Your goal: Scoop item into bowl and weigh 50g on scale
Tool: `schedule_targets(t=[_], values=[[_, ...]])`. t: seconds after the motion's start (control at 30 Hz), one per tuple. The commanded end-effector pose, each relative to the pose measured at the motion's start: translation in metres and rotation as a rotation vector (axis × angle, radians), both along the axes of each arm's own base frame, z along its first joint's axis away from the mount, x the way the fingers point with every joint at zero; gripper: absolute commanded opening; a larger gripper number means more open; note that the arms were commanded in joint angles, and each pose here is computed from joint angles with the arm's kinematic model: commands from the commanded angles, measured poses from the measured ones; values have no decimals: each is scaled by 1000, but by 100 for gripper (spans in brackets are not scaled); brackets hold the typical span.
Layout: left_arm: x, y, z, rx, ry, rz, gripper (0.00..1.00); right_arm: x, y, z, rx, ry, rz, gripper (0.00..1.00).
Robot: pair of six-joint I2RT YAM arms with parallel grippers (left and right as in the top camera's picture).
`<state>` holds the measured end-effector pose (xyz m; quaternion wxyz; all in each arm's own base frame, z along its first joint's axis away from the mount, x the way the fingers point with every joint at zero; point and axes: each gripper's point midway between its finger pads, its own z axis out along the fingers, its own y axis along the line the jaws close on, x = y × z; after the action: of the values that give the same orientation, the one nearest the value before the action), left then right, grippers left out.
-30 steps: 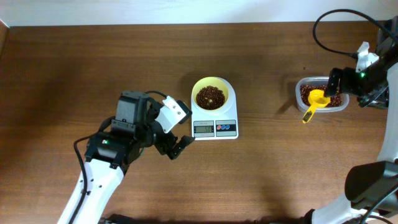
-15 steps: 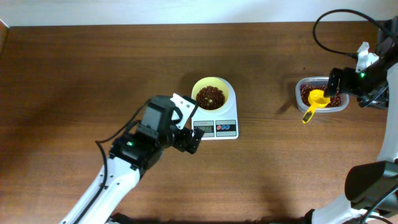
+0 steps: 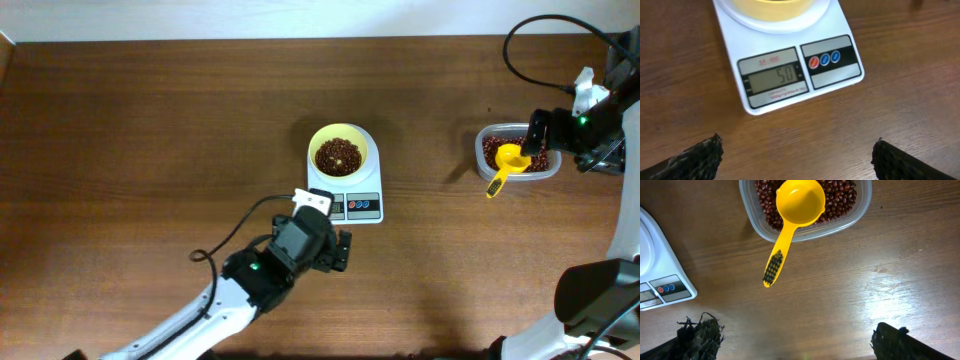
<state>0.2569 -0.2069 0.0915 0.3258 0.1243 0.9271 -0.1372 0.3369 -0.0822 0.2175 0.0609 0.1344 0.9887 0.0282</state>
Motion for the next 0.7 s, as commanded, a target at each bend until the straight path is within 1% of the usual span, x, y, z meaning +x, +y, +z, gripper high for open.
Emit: schedule_targets(t=[0.0, 0.53, 0.67], values=[[3, 0, -12, 21, 0, 52, 99, 1, -1, 9, -13, -29, 2, 99], [5, 5, -15, 47, -9, 68, 99, 1, -1, 9, -13, -29, 2, 99], [7, 7, -6, 63, -52, 43, 99, 1, -1, 9, -13, -29, 2, 99]])
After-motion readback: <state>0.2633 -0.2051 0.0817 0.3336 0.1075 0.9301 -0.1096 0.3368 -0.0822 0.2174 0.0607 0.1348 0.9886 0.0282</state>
